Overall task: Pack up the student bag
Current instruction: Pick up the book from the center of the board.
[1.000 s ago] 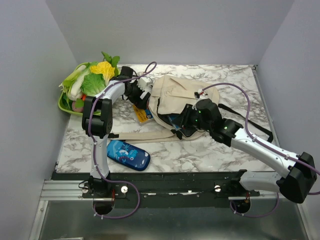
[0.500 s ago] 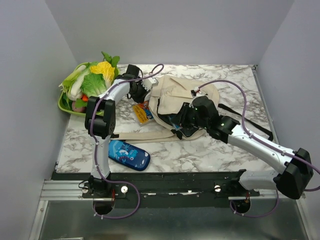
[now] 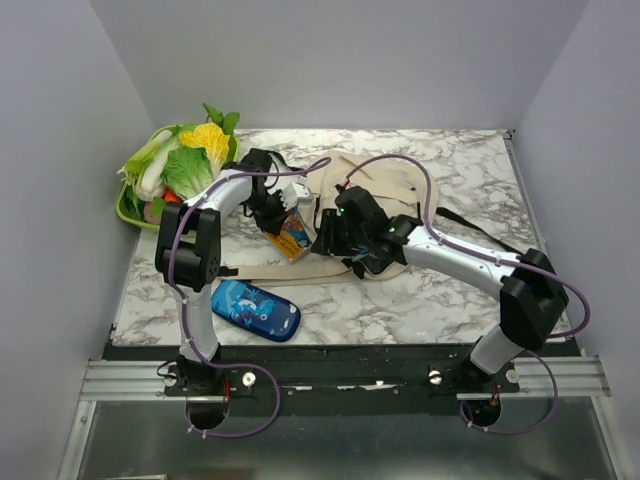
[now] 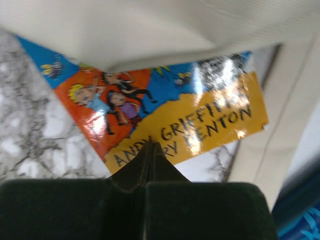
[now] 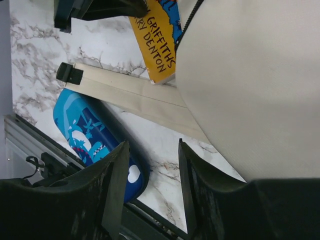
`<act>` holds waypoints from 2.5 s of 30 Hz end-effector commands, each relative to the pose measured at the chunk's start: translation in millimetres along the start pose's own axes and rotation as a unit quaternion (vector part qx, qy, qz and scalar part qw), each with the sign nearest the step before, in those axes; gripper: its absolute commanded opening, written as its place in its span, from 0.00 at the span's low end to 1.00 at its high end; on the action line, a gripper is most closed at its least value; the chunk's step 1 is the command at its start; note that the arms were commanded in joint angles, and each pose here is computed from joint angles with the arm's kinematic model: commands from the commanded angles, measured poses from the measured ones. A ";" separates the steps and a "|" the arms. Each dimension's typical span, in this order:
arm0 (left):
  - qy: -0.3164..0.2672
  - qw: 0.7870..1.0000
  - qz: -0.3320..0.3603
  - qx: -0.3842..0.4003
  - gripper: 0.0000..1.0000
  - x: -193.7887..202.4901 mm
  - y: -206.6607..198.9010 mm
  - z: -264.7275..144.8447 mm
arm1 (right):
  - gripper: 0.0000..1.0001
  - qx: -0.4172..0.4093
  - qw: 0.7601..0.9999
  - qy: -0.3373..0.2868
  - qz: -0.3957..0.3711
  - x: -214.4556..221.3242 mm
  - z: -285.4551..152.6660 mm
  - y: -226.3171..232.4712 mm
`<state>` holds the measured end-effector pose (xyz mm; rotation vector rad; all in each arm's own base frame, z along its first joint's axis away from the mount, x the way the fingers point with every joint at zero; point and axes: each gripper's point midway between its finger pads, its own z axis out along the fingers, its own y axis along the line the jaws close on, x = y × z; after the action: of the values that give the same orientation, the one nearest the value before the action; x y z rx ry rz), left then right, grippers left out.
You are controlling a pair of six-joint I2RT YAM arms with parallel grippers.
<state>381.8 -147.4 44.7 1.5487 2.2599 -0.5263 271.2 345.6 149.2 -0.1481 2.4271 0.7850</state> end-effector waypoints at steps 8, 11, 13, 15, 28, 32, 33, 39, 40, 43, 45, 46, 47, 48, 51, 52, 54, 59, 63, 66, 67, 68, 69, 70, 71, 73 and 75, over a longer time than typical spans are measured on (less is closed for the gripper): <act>-0.041 0.994 -0.051 0.085 0.05 -4.3 -14.0 -34.6 | 0.68 -0.013 0.997 0.056 -0.050 30.8 46.3 21.0; -0.064 0.994 -0.065 0.055 0.09 -14.4 4.7 -38.9 | 0.74 -0.016 0.996 0.079 -0.046 39.5 60.9 22.1; -0.069 0.994 -0.079 0.029 0.15 -16.0 16.1 -36.6 | 0.76 -0.006 0.997 0.076 -0.033 35.3 69.0 23.4; -0.084 0.991 -0.105 0.007 0.20 -19.9 26.7 -28.7 | 0.79 0.015 0.997 0.076 -0.019 36.0 80.8 18.5; -0.066 0.985 -0.131 0.087 0.49 -13.1 -3.6 2.4 | 0.84 0.116 0.988 0.072 0.077 43.1 117.8 -42.5; -0.053 0.982 -0.125 0.128 0.45 -4.1 -33.6 7.1 | 0.84 0.127 0.985 0.052 0.105 37.8 111.9 -57.5; -0.053 0.982 -0.121 0.136 0.45 -2.8 -40.2 6.6 | 0.84 0.133 0.984 0.049 0.112 39.6 110.1 -67.5; -0.055 0.976 -0.091 0.188 0.47 3.9 -82.8 7.8 | 0.84 0.148 0.978 0.034 0.144 35.5 104.1 -86.2; -0.054 0.975 -0.089 0.197 0.47 4.4 -88.9 8.5 | 0.84 0.152 0.977 0.035 0.145 37.5 103.3 -89.3; -0.052 0.972 -0.072 0.217 0.47 4.3 -105.2 9.5 | 0.84 0.156 0.977 0.016 0.147 27.9 100.8 -92.1; -0.054 0.969 -0.065 0.233 0.48 3.0 -115.3 7.9 | 0.84 0.153 0.977 0.007 0.149 23.0 102.1 -91.0; -0.056 0.968 -0.061 0.236 0.47 1.2 -117.5 7.3 | 0.84 0.151 0.977 0.008 0.149 23.1 103.9 -90.6; -0.060 0.967 -0.061 0.241 0.47 -1.5 -119.4 6.6 | 0.84 0.145 0.978 0.008 0.148 19.9 105.2 -87.0; -0.063 0.966 -0.061 0.242 0.48 -3.3 -119.7 5.5 | 0.84 0.142 0.979 0.007 0.147 18.3 107.0 -85.3; -0.070 0.965 -0.062 0.247 0.47 -6.6 -121.3 3.5 | 0.84 0.134 0.980 0.009 0.145 15.0 111.9 -80.1; -0.070 0.965 -0.061 0.245 0.47 -6.7 -120.9 3.4 | 0.84 0.130 0.981 0.009 0.146 13.5 113.5 -78.0; -0.070 0.966 -0.062 0.241 0.47 -6.2 -117.6 3.9 | 0.84 0.119 0.983 0.006 0.143 6.3 116.8 -70.3; -0.115 0.970 -0.086 0.194 0.47 -18.8 -75.7 -27.6 | 0.84 0.120 0.983 0.003 0.140 3.3 115.4 -69.4; -0.145 0.972 -0.147 0.113 0.48 -28.1 -27.9 -44.8 | 0.84 0.125 0.981 0.007 0.146 6.5 118.4 -72.8; -0.160 0.972 -0.164 0.045 0.44 -28.5 3.2 -33.7 | 0.83 0.130 0.980 0.012 0.150 7.7 120.4 -73.3; -0.164 0.965 -0.201 0.030 0.43 -30.4 8.2 -32.6 | 0.83 0.131 0.980 0.009 0.151 6.6 119.5 -73.3; -0.169 0.966 -0.196 0.013 0.43 -30.8 14.9 -26.5 | 0.83 0.135 0.979 0.005 0.153 6.2 118.5 -75.2; -0.168 0.965 -0.203 0.006 0.43 -30.1 16.4 -23.1 | 0.83 0.137 0.979 0.003 0.154 5.7 118.1 -76.1; -0.166 0.964 -0.210 -0.001 0.43 -30.5 16.5 -19.4 | 0.83 0.137 0.978 0.000 0.155 3.8 117.9 -75.6; -0.167 0.965 -0.203 -0.003 0.43 -33.0 13.9 -13.2 | 0.83 0.140 0.978 -0.005 0.156 1.8 118.7 -76.4; -0.167 0.966 -0.200 0.005 0.43 -36.1 6.8 -7.6 | 0.82 0.133 0.978 -0.010 0.158 -5.0 121.0 -70.5; -0.163 0.965 -0.202 0.025 0.43 -37.6 -3.6 0.7 | 0.82 0.121 0.979 -0.009 0.161 -9.8 124.0 -62.9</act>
<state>382.2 -160.0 54.8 0.9648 2.3560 -0.8975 334.4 364.1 40.0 0.2998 2.5855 0.6507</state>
